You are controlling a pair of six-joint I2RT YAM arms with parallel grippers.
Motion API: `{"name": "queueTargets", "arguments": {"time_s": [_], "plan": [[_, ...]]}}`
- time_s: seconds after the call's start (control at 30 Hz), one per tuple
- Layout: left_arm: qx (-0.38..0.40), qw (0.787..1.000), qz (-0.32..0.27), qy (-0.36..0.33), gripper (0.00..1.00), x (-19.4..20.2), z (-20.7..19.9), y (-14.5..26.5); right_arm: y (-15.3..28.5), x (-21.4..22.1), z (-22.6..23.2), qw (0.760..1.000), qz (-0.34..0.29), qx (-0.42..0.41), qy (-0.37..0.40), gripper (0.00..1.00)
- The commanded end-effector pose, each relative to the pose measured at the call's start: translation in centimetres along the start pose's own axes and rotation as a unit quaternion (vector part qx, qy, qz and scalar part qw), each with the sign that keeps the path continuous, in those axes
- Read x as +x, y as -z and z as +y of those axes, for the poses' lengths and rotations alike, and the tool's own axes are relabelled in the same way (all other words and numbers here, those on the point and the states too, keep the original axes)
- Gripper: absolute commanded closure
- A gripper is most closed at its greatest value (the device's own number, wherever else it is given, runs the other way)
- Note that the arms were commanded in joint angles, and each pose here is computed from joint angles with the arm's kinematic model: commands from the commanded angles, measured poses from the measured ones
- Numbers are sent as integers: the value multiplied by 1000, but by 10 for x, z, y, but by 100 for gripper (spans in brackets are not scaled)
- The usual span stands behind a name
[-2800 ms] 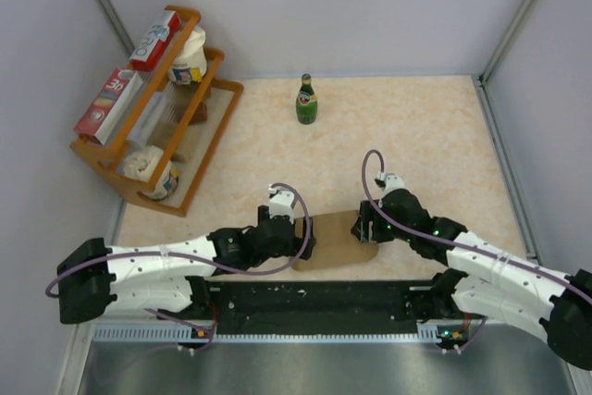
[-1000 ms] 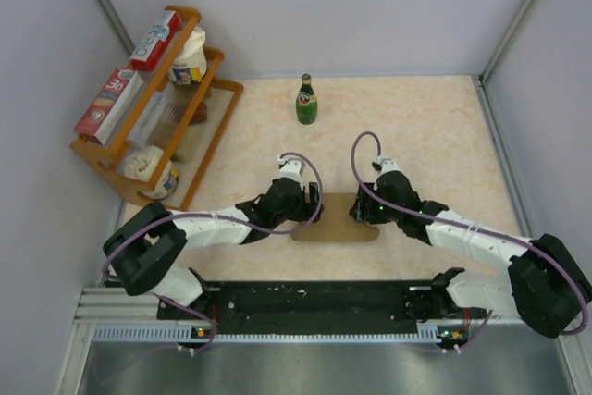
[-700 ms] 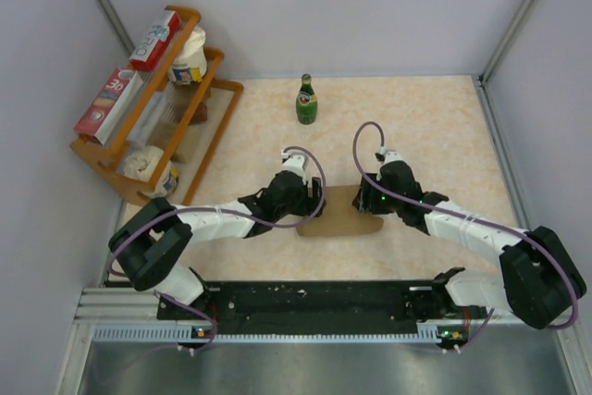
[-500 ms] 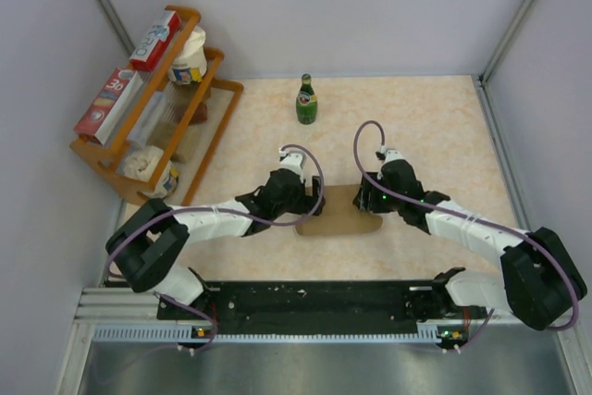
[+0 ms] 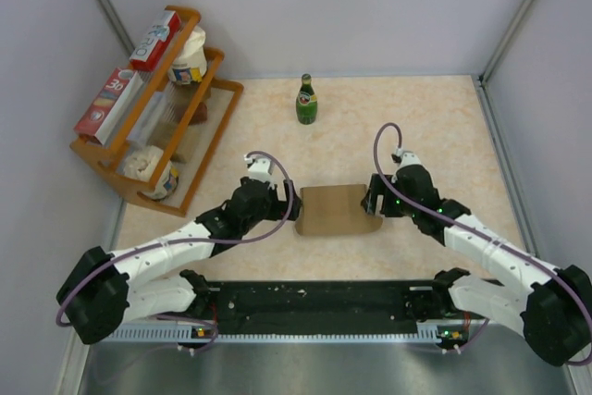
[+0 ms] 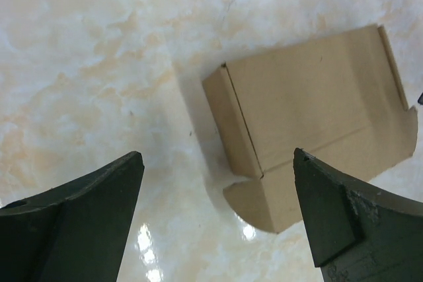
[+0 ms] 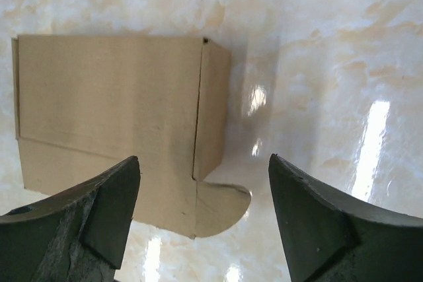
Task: Fold the paper box
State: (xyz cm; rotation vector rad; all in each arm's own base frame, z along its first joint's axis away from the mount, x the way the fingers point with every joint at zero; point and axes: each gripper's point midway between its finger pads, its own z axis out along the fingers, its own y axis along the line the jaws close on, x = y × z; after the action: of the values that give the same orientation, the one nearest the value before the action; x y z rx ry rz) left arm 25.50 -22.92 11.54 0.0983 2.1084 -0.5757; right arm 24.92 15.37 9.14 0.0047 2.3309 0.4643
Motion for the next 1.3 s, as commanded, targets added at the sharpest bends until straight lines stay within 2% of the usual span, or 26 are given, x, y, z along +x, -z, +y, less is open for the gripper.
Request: {"name": "queueTargets", "arguments": {"time_s": [0.0,0.13,0.33,0.6,0.8,0.97,1.27], "plan": [[51,996,71,17,1,41,-9,10,7,26,0,999,28,-26,-23,23],[120,989,80,46,1,60,-26,18,12,35,3,998,28,-50,-22,24],[143,986,72,41,2,56,-37,24,17,39,12,996,35,-79,-13,29],[144,986,81,11,4,52,-47,23,17,36,12,996,26,-84,-3,34],[145,984,102,-9,9,60,-59,15,13,39,11,996,44,-78,6,39],[144,983,115,-25,14,66,-67,9,10,43,9,996,53,-73,8,42],[148,982,117,-29,19,66,-73,6,7,45,14,995,59,-86,9,43]]}}
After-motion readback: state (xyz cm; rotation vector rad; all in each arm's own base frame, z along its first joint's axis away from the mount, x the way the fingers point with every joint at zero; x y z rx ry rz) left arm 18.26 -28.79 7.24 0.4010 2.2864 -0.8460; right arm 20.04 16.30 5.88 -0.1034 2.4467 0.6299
